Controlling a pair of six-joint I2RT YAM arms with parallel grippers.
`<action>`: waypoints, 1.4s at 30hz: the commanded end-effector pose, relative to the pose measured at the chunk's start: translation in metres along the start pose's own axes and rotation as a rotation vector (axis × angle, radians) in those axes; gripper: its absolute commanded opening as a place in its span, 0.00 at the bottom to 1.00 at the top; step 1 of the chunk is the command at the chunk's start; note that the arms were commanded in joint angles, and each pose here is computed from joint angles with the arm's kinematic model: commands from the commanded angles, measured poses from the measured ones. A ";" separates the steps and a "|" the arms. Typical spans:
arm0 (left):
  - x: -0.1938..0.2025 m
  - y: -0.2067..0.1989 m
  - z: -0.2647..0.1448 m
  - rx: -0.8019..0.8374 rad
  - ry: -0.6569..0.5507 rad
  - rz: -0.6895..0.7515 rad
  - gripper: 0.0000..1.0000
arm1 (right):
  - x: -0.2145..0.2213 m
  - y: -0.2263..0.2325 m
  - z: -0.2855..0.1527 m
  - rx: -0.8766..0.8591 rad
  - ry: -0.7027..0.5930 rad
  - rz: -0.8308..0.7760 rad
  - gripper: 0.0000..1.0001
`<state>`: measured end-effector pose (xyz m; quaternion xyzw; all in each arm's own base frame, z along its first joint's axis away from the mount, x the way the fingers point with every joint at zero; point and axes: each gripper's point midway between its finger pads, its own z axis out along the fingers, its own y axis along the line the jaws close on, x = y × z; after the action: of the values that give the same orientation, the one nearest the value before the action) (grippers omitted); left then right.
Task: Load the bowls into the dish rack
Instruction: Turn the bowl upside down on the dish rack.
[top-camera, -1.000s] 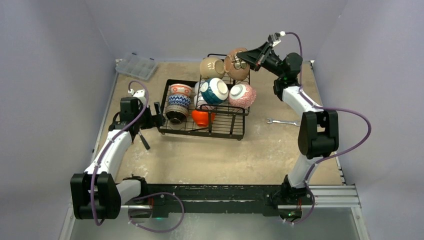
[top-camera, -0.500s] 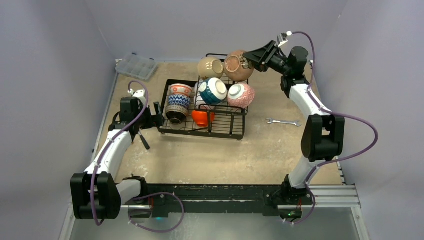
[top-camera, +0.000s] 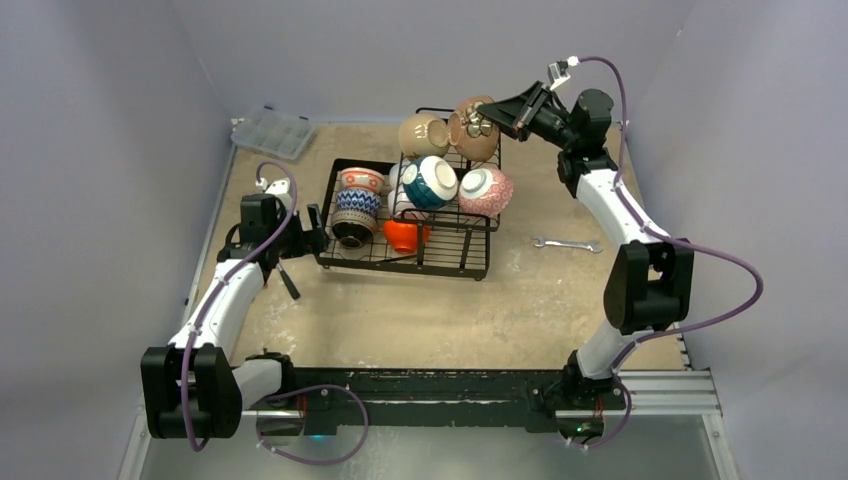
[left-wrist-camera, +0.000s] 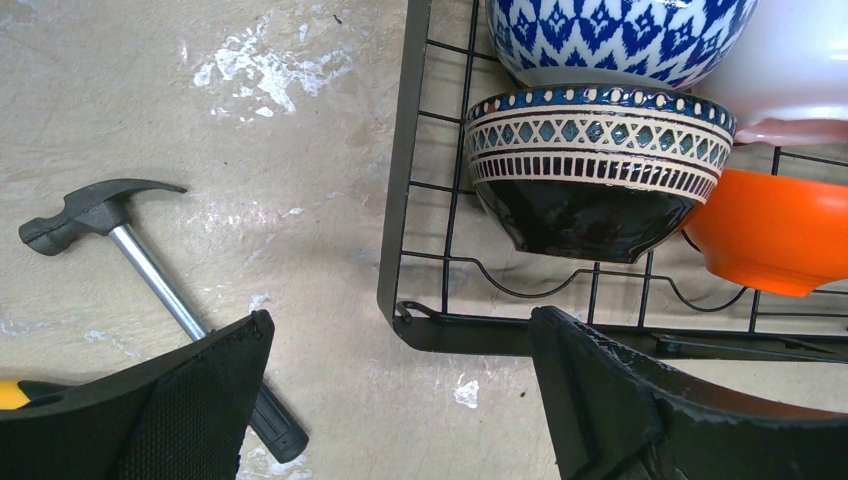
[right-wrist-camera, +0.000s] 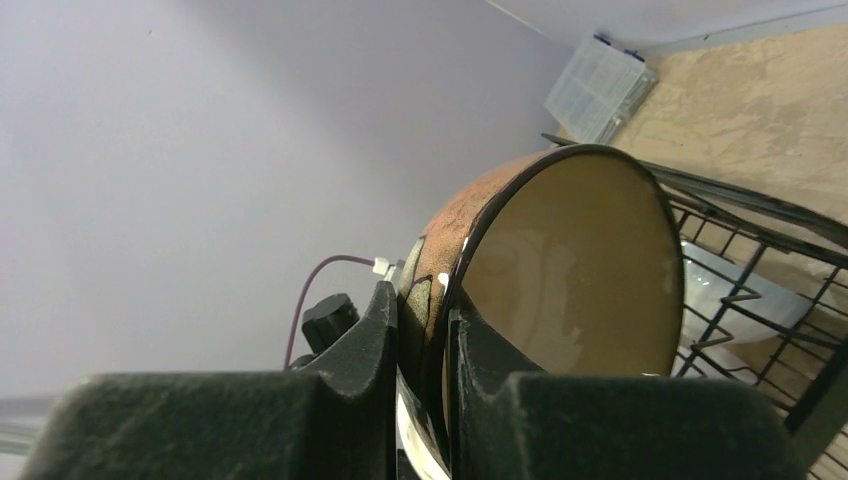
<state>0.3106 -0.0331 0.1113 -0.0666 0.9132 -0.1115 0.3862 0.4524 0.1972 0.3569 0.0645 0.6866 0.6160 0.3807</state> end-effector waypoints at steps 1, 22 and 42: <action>-0.013 -0.003 -0.001 0.009 -0.032 0.020 0.97 | -0.007 -0.008 -0.012 0.030 -0.032 -0.050 0.09; -0.013 -0.005 -0.001 0.017 -0.031 0.021 0.95 | 0.016 -0.018 -0.035 0.029 -0.124 0.115 0.00; -0.014 -0.004 -0.001 0.012 -0.035 0.019 0.95 | 0.037 -0.045 -0.050 0.152 -0.127 0.133 0.44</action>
<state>0.3105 -0.0331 0.1102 -0.0668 0.9140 -0.1116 0.3843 0.4234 0.1649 0.3092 0.1959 0.6732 0.5994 0.3862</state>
